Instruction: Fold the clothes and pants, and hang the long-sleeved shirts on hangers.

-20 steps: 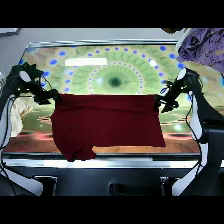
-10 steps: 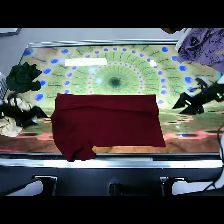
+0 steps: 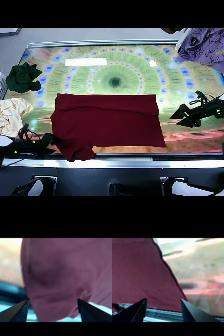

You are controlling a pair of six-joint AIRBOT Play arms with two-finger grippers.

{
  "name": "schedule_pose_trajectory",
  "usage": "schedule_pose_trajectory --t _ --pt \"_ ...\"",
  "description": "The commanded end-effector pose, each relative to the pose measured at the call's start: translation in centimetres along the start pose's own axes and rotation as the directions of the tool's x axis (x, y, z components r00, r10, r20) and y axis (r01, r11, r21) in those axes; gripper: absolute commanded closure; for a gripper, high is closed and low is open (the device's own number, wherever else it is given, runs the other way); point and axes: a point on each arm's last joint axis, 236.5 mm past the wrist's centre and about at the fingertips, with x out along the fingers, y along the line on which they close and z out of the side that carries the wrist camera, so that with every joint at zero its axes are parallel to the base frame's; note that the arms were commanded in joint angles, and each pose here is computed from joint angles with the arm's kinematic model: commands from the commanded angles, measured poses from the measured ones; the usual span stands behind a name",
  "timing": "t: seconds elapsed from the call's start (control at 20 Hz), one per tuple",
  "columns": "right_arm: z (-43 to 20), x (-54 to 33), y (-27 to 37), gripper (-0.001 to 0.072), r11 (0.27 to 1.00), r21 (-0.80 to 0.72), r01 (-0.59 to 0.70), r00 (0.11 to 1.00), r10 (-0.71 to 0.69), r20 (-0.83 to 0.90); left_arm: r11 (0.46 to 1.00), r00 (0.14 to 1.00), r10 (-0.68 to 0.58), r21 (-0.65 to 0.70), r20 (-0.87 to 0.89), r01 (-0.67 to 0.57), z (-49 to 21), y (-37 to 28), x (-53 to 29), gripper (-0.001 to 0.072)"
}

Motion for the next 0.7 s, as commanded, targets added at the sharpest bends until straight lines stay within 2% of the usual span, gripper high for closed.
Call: schedule_pose_trajectory --t 0.0,0.35,0.65 --pt "-0.2 0.0 0.3 0.0231 1.0 0.005 -0.017 1.0 0.017 0.003 0.998 0.997 -0.01 -0.058 -0.07 0.006 -2.8 1.0 1.1 0.0046" --pt "-0.4 0.0 0.6 0.0231 1.0 0.008 -0.029 1.0 0.029 -0.003 0.993 0.993 0.008 -0.115 -0.115 -0.021 -4.6 2.5 3.0 0.0046" --pt "-0.3 -0.4 1.0 0.0232 0.999 0.0 -0.033 0.999 0.033 0.016 0.996 1.0 -0.022 -0.083 -0.007 0.022 -2.5 1.1 3.9 0.0052"
